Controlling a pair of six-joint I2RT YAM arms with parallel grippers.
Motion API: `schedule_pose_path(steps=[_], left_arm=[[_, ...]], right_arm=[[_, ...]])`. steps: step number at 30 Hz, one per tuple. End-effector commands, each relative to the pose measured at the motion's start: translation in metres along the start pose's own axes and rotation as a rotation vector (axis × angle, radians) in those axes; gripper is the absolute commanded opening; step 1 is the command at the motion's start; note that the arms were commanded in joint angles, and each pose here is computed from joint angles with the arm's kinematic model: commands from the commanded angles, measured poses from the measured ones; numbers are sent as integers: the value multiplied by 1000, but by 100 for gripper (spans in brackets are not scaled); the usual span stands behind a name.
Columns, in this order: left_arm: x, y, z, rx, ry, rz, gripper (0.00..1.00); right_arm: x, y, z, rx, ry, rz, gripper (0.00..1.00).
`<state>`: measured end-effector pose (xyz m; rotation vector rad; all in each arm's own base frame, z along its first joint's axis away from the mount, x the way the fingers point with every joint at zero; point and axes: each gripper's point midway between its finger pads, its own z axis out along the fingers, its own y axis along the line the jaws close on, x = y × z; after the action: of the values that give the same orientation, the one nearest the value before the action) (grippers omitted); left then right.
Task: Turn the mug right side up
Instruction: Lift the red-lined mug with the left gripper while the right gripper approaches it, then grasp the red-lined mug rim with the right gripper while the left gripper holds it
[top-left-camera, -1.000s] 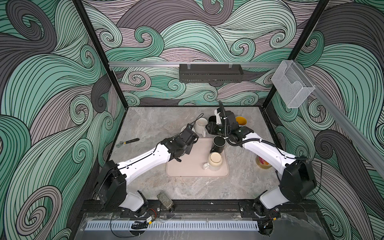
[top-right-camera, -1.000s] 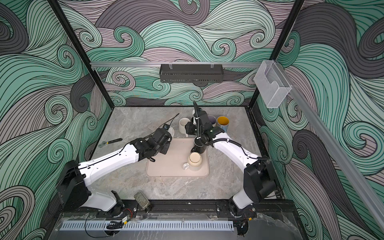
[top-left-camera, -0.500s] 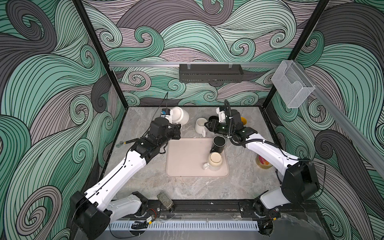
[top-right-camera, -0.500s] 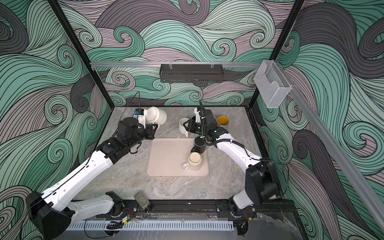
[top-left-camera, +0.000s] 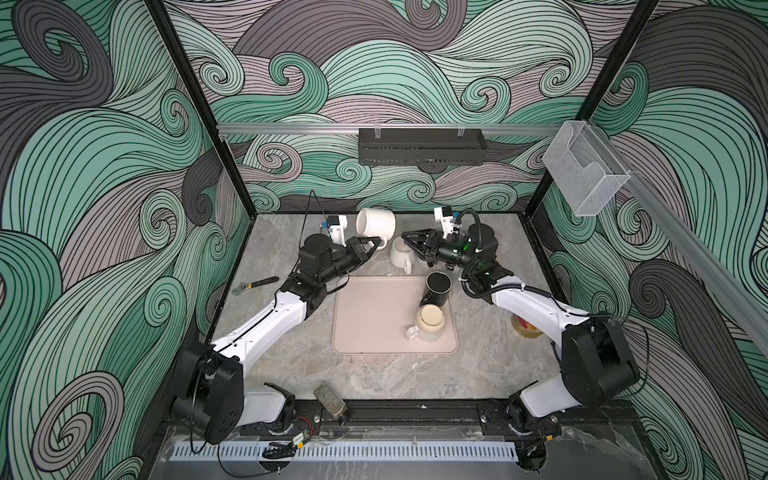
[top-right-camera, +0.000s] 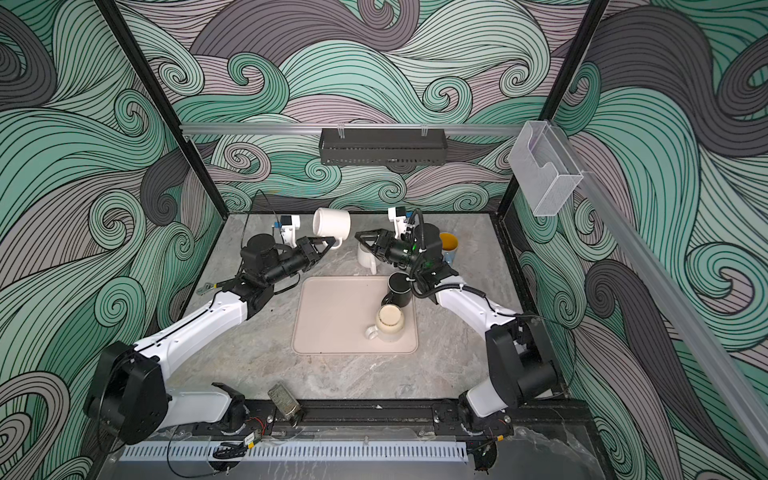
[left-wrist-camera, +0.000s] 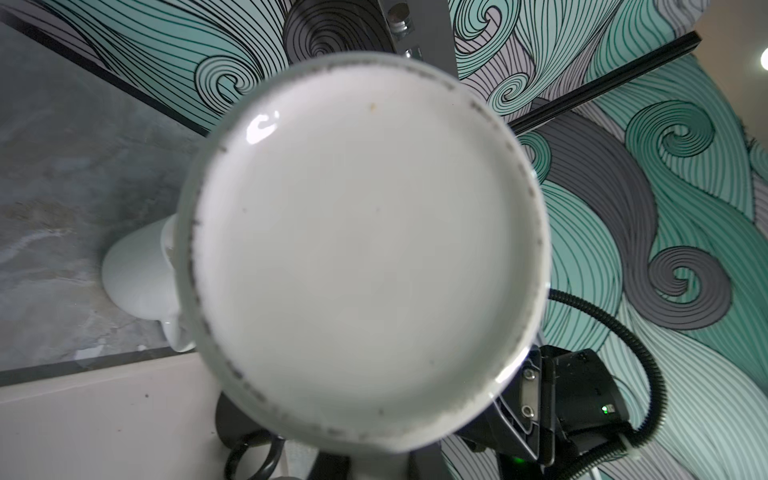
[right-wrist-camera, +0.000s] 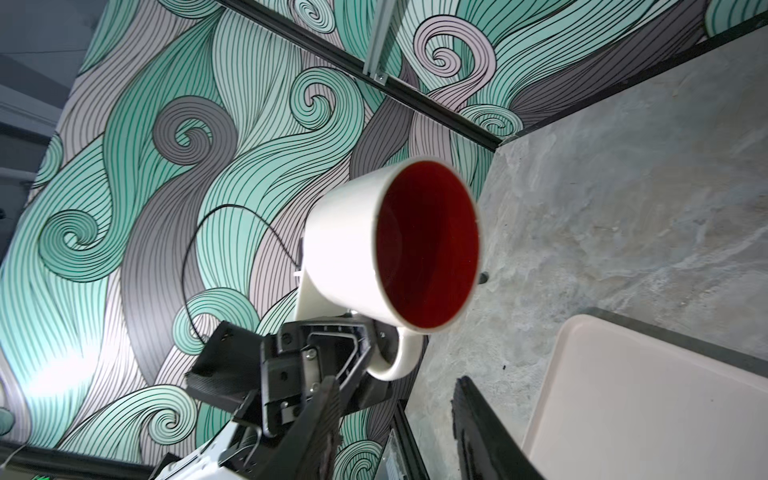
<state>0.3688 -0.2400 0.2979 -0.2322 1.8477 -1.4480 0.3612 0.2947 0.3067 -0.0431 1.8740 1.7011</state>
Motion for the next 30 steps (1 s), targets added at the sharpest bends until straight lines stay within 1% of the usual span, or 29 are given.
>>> schedule_pose_path(steps=[1,6,13,21,30], left_arm=[[-25,-75,-9,294,-56,43,0],[-23,-78,-6,308,-32,51,0],[-23,-82,-6,333,-27,56,0],[-18,-81,-8,346,-18,46,0],[-12,-75,-6,340,-8,33,0]], right_arm=[[3,25,3,-93,24,7,48],[7,27,7,-108,41,57,49],[7,28,9,-112,40,72,49],[4,28,15,-143,34,94,39],[3,33,14,-154,32,78,37]])
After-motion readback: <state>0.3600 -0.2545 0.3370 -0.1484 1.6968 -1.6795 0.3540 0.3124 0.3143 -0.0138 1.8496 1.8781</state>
